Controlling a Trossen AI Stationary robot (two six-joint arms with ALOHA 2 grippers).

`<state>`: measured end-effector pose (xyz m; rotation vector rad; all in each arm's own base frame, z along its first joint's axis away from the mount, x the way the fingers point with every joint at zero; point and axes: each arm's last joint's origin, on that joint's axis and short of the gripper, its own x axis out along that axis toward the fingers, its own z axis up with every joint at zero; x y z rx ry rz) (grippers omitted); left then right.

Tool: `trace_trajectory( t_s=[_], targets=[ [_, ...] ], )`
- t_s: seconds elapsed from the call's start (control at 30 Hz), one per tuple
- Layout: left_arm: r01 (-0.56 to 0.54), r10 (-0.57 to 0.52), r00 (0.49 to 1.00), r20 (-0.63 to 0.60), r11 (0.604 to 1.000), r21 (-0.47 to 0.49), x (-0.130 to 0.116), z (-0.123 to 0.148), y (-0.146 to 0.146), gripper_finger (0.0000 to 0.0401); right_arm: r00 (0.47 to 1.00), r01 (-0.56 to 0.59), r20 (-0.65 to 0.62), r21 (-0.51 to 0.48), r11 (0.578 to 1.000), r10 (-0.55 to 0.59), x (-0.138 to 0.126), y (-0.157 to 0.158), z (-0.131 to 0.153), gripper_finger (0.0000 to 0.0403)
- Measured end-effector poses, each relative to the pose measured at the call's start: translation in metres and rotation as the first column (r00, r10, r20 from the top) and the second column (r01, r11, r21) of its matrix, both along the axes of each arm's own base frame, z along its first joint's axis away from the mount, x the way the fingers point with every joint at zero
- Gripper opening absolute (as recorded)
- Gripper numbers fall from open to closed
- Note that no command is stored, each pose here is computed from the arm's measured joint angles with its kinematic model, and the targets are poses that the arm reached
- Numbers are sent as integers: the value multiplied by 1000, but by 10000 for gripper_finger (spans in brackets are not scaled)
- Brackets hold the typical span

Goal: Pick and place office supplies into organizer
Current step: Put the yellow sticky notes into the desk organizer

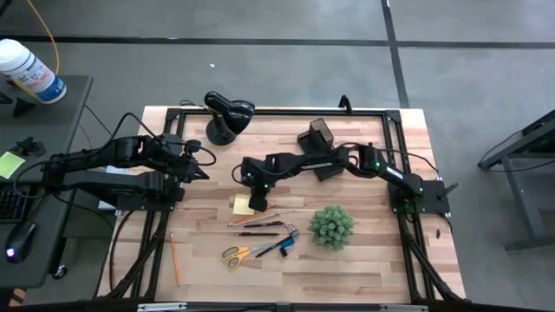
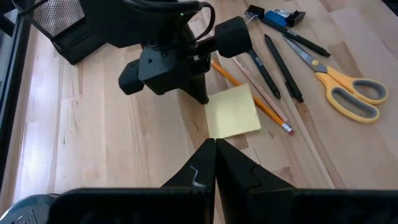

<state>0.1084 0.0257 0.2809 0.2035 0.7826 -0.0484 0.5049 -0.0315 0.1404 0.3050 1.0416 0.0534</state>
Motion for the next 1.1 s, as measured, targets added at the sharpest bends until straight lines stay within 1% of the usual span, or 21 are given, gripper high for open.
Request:
trace_trajectory(
  t_s=[0.13,0.2,0.37,0.47,0.6,0.73,0.8,0.97,1.1],
  targets=[
    [-15,15,1000,-4,1000,15,0,0,1,1,1000,-14,1,-42,999,14,4,-6,23,1],
    [-17,17,1000,-4,1000,17,0,0,1,1,1000,-14,-20,-64,998,12,4,-8,35,1],
    [-17,17,1000,-5,1000,17,0,0,1,1,995,6,-97,-149,989,-20,-2,-10,70,1],
    [-17,17,1000,-5,1000,17,0,0,1,1,982,28,-177,-190,981,-62,-11,-12,84,1],
    [-6,6,1000,-6,1000,28,0,0,1,1,947,84,-282,-248,965,-155,-24,-19,97,0],
    [-17,17,1000,-9,999,43,0,0,1,1,904,142,-349,-302,943,-248,-34,-25,102,0],
    [-22,23,1000,-11,999,48,0,0,1,1,887,159,-365,-332,930,-282,-40,-26,104,0],
    [-19,20,1000,-11,999,51,0,0,1,1,858,184,-390,-372,910,-333,-58,-24,113,0],
    [-5,6,1000,-13,998,68,0,0,2,1,832,239,-384,-403,884,-400,-81,-25,122,0]
  ],
)
